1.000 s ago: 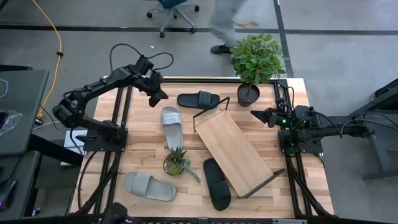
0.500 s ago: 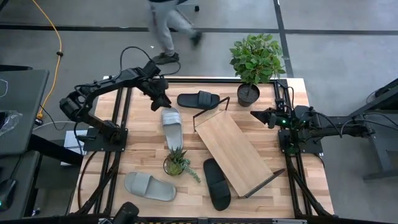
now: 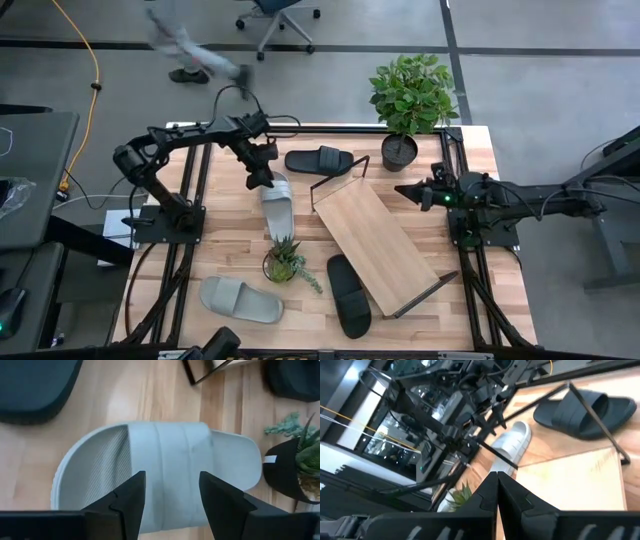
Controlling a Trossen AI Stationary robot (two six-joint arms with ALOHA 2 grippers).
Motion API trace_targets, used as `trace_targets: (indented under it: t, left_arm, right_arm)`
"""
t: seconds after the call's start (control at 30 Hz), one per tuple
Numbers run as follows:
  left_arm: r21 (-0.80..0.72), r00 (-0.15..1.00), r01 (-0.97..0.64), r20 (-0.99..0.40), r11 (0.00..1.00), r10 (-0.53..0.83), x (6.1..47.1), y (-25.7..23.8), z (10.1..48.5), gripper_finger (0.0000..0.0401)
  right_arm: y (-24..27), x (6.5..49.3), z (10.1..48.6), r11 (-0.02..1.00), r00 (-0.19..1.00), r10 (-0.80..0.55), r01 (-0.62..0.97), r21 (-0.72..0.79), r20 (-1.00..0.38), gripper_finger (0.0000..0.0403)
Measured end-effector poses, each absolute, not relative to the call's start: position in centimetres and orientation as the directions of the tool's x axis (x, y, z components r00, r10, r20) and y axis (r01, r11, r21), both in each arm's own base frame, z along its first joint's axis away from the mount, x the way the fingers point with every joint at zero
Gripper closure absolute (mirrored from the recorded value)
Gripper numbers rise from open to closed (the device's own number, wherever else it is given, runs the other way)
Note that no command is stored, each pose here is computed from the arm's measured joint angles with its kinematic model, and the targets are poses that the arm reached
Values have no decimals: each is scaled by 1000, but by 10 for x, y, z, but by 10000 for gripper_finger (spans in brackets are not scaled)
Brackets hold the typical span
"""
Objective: Pick and place slides into the shelf
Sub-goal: Put the top gray slide on the shelf
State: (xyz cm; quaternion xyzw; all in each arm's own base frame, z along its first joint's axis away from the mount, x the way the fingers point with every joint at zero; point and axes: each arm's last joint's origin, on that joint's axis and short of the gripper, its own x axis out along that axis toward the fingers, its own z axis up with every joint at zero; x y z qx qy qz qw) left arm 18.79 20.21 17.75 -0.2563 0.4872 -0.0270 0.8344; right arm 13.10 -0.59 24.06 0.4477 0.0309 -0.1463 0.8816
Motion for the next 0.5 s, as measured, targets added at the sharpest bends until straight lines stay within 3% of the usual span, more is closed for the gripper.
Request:
trace_targets:
  t: [0.5]
  left_arm:
    - [-491,489,-232,-805,840,-335,193,208,156,134]
  right_arm:
    - [-4,140,240,547,971,-154,236,803,-180,403]
